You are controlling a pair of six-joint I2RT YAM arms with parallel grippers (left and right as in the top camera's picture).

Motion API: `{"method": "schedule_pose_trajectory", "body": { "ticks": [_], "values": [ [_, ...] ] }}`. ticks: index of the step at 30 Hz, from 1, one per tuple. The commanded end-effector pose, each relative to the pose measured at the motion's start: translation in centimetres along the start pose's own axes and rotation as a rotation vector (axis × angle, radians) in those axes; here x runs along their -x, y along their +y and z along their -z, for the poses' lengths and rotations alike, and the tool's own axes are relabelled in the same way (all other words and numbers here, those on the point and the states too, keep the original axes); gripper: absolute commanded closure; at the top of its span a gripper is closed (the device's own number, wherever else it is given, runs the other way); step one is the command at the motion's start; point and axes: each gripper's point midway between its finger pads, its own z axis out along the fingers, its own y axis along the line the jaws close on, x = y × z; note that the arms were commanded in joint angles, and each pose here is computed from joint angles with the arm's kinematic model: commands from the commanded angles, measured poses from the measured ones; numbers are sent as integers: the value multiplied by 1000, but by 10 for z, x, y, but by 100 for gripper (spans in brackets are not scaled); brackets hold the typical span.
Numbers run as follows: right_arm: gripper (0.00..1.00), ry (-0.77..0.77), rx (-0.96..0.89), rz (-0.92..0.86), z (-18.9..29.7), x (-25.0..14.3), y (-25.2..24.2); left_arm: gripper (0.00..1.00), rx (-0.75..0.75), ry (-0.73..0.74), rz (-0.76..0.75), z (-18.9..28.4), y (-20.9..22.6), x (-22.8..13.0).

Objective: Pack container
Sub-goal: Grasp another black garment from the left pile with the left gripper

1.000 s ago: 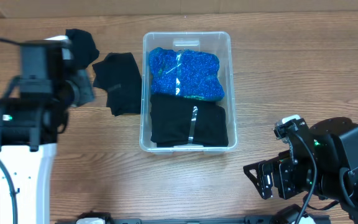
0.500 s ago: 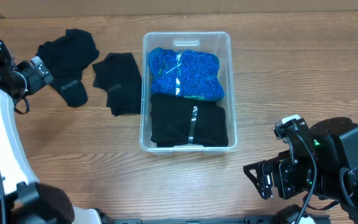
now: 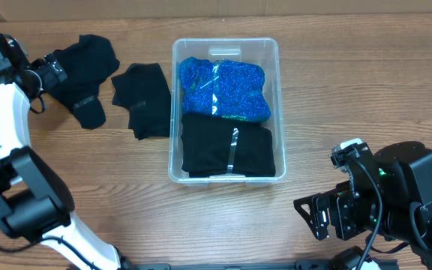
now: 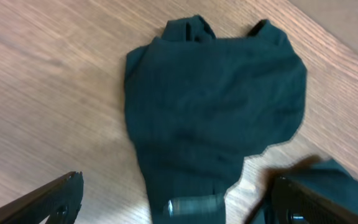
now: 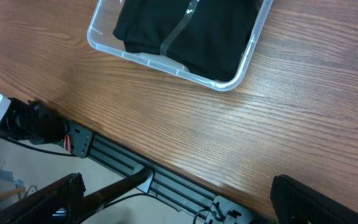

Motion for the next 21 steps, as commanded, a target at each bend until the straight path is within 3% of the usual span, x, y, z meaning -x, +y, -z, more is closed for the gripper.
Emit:
{"method": "schedule_pose_trajectory", "body": {
  "ticks": [1, 12, 18, 19, 21],
  "values": [
    [0, -14, 8, 4, 3, 0, 2, 0, 6, 14, -24, -41, 11, -8],
    [0, -14, 8, 4, 3, 0, 2, 0, 9, 2, 62, -124, 34, -28],
    [0, -14, 8, 4, 3, 0, 2, 0, -241, 23, 51, -133, -6, -34],
    [0, -14, 7, 4, 3, 0, 1, 6, -256, 27, 50, -133, -9, -34],
    [0, -14, 8, 4, 3, 0, 2, 29, -290, 33, 26, -131, -15, -36]
  ]
}}
